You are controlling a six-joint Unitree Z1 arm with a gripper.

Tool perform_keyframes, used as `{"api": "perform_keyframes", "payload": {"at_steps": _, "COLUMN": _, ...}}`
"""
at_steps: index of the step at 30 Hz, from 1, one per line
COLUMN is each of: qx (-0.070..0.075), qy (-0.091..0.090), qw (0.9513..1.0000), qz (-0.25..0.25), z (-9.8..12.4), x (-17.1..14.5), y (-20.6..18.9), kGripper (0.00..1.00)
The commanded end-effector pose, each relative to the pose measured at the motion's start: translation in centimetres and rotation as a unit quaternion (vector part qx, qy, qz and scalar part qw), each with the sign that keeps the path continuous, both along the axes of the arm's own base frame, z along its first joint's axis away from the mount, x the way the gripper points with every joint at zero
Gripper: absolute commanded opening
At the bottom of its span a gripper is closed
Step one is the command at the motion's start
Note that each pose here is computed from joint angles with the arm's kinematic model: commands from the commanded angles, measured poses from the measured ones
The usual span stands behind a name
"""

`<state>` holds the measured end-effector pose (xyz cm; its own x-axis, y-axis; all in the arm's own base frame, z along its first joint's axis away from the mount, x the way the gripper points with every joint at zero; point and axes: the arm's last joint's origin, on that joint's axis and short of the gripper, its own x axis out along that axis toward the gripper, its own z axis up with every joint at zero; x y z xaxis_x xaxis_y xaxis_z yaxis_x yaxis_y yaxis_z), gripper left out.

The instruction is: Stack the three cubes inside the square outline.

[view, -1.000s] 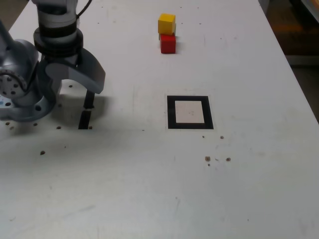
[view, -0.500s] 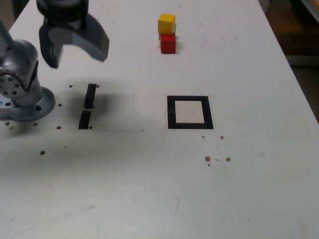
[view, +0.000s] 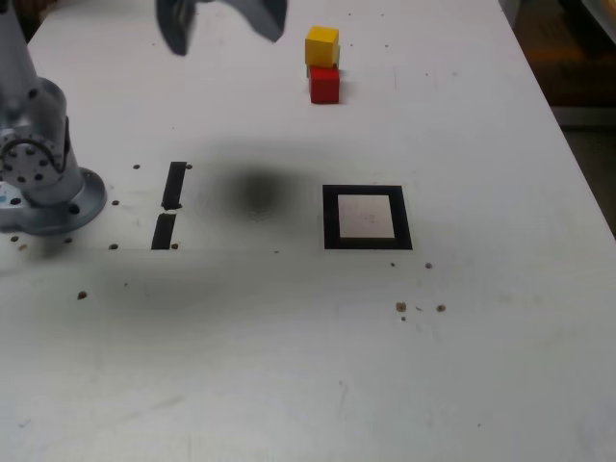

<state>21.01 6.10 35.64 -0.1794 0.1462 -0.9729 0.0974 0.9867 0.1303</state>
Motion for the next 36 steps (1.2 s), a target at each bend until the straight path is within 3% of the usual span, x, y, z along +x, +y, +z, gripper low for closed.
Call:
{"api": "perform_keyframes", "payload": {"at_steps": 1, "qx": 0.016, "qy": -0.061, "qw": 0.998, "qz": -0.001, "z": 3.1, "x": 2.6, "y": 1.5, "kGripper": 1.0}}
{"api": "perform_keyframes", "payload": {"at_steps": 9, "qx": 0.01, "qy": -0.048, "qw": 0.9988, "qz": -0.011, "z": 2.5, "x": 7.1, "y": 7.7, "kGripper": 1.0}}
{"api": "perform_keyframes", "payload": {"at_steps": 19, "qx": -0.005, "qy": 0.024, "qw": 0.9994, "qz": -0.024, "z": -3.0, "x": 10.4, "y": 13.4, "kGripper": 0.98}}
{"api": "perform_keyframes", "payload": {"at_steps": 24, "qx": -0.013, "qy": 0.051, "qw": 0.9984, "qz": -0.02, "z": -5.7, "x": 10.8, "y": 15.0, "kGripper": 0.97}}
{"api": "perform_keyframes", "payload": {"at_steps": 36, "qx": -0.024, "qy": 0.066, "qw": 0.9974, "qz": -0.014, "z": -9.8, "x": 11.5, "y": 16.6, "kGripper": 0.91}}
